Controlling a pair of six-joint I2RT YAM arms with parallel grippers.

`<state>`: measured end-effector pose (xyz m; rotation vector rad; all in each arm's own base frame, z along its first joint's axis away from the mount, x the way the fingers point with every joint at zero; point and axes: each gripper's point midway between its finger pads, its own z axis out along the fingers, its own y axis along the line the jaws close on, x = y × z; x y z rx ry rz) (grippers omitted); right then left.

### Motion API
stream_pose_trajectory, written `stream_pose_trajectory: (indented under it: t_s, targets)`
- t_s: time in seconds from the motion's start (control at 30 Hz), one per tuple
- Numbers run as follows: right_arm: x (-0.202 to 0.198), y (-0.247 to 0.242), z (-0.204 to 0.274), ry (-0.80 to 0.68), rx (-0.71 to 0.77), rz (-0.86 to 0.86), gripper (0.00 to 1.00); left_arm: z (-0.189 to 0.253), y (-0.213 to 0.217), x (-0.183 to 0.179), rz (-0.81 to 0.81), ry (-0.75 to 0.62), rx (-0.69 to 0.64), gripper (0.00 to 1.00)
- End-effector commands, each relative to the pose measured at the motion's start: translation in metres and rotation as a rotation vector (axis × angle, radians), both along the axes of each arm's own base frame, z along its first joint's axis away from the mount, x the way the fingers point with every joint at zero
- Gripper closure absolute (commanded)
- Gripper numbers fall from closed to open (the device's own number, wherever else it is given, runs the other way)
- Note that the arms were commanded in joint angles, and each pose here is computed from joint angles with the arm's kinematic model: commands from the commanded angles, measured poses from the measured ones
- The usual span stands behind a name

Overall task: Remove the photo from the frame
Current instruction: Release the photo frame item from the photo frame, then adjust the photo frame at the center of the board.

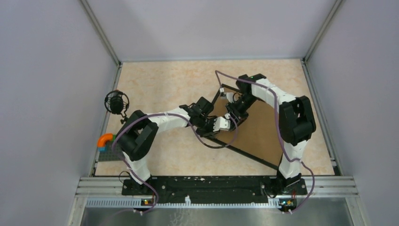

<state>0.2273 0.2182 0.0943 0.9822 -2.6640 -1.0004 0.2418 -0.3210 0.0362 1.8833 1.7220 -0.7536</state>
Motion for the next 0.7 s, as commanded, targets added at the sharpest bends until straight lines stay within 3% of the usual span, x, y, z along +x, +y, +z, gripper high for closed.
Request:
stream_pose_trajectory:
  t_s: [0.0,0.17,0.33,0.5,0.67]
  targets:
    - [0.04,-0.011,0.046,-0.077,0.123,-0.113,1.0,-0.008,0.028,-0.014,-0.051,-0.012,0.122,0.71]
    - [0.056,-0.052,0.069,-0.169,0.125,-0.22,1.0,0.049,-0.001,0.018,0.075,-0.044,0.045,0.57]
    - [0.062,-0.113,0.067,-0.224,0.034,-0.424,1.0,0.082,-0.021,0.105,0.296,-0.139,0.059,0.49]
    - [0.053,-0.186,0.059,-0.238,-0.076,-0.666,1.0,0.074,-0.024,0.184,0.517,-0.106,0.058,0.47]
    - [0.039,-0.219,0.047,-0.276,-0.184,-0.748,1.0,0.067,-0.021,0.235,0.709,-0.109,0.012,0.46]
